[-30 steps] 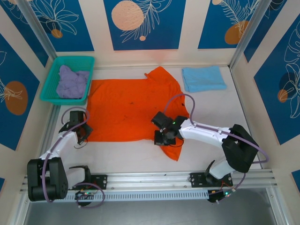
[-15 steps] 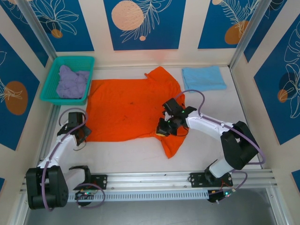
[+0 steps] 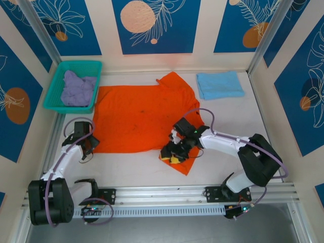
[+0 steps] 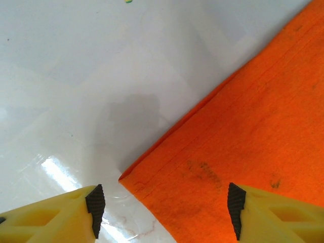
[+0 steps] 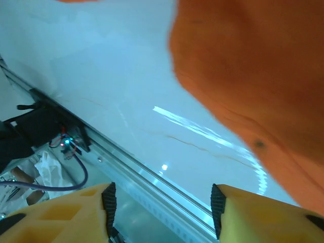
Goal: Fold and stack the t-shirts
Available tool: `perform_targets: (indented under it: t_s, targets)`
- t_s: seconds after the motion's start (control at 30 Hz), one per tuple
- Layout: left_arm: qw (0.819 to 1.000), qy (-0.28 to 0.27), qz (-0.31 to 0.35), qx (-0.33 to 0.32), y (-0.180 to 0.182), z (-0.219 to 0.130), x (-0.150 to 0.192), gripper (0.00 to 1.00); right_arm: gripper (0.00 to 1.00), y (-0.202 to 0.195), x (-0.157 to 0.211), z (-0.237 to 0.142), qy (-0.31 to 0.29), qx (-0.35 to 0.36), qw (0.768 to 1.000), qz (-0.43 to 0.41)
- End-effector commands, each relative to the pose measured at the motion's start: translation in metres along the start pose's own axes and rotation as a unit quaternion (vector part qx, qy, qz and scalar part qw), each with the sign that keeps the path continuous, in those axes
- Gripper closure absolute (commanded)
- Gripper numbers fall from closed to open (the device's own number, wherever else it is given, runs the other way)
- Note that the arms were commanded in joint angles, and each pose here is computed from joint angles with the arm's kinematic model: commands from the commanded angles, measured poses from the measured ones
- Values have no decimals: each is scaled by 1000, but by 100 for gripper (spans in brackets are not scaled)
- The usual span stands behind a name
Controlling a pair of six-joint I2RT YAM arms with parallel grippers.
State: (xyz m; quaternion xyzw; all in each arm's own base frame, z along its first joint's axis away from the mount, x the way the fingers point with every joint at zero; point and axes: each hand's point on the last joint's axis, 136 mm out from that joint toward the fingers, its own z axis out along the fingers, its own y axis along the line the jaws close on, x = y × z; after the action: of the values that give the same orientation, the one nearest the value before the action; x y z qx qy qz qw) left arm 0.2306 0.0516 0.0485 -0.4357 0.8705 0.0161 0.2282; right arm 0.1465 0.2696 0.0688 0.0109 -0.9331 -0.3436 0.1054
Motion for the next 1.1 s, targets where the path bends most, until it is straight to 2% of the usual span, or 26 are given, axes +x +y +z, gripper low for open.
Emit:
perform_targets:
  t_s: [0.0,0.07,0.17,0.33,0.47,0.7,0.9,1.0,1.07]
  targets:
    - [1000,2,-12,-27,15,-2,4,31,42,-6,8,-25,-33,-19,999,19]
    - [999,0,-14,-35,19,-3,3,30,41,-20,9,-40,-67,-11,997,43]
    - [999,-7,-15,-43,21,-4,1,30,42,-60,15,-51,-102,60,988,97]
    - [998,-17,-11,-54,25,-4,-4,37,49,-87,32,-42,-97,104,980,136]
    - [999,-12,-7,-40,19,-1,-2,40,49,-111,43,-37,-110,162,967,164]
    - [1000,10,4,-15,7,6,4,43,52,-109,47,-19,-113,152,968,162]
    - [1000,12,3,-11,6,8,5,46,59,-104,41,-9,-111,165,968,151]
    - [1000,9,4,-12,6,8,4,48,65,-110,39,-6,-111,183,965,154]
    - [1000,7,5,-16,8,7,4,49,76,-116,39,-6,-114,198,961,157]
